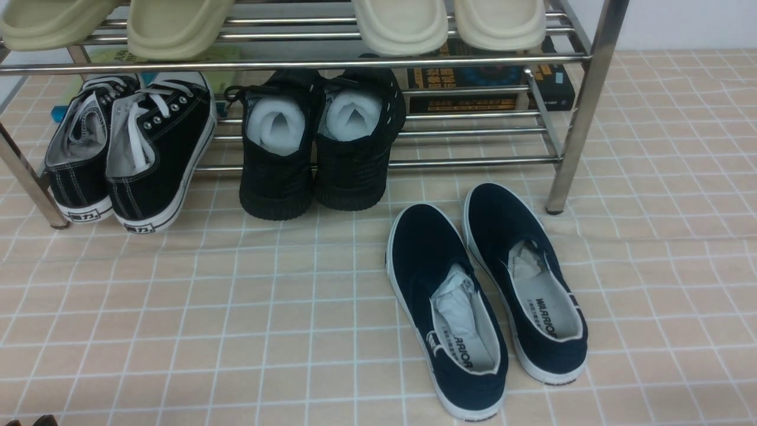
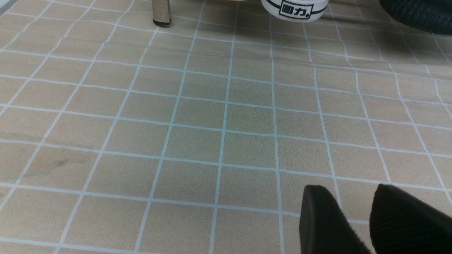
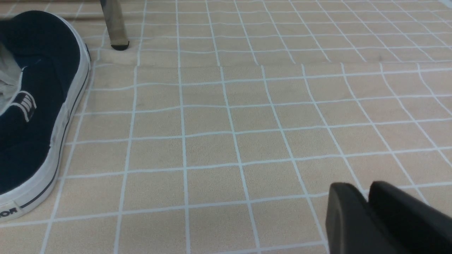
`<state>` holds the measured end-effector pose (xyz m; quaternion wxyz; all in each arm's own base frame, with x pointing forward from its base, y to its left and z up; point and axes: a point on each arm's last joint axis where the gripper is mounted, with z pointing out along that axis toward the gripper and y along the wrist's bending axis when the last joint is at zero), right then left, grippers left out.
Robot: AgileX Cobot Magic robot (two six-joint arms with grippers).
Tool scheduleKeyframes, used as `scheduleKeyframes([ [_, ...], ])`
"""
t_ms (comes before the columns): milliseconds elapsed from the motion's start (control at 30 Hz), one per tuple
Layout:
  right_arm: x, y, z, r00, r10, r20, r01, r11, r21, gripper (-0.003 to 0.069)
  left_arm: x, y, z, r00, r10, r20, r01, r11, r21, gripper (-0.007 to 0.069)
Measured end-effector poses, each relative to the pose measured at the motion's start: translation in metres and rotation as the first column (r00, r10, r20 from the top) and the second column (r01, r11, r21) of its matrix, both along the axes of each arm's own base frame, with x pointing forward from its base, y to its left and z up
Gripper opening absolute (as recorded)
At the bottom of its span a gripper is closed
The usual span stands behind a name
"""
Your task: Take the shoes off the shelf from the light coffee tablecloth by hand.
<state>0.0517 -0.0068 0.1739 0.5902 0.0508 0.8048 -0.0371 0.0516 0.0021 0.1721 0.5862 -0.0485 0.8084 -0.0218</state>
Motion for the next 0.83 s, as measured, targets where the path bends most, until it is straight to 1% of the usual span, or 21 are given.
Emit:
scheduleKeyframes([
  [833,0.0000,0.0000,0.0000,1.000,0.000,0.000,0.000,1.000,-0.001,0.0143,0.0000,0.0000,0.0000,1.000,0.000,0.000,0.000,1.000,0.000,0.0240],
])
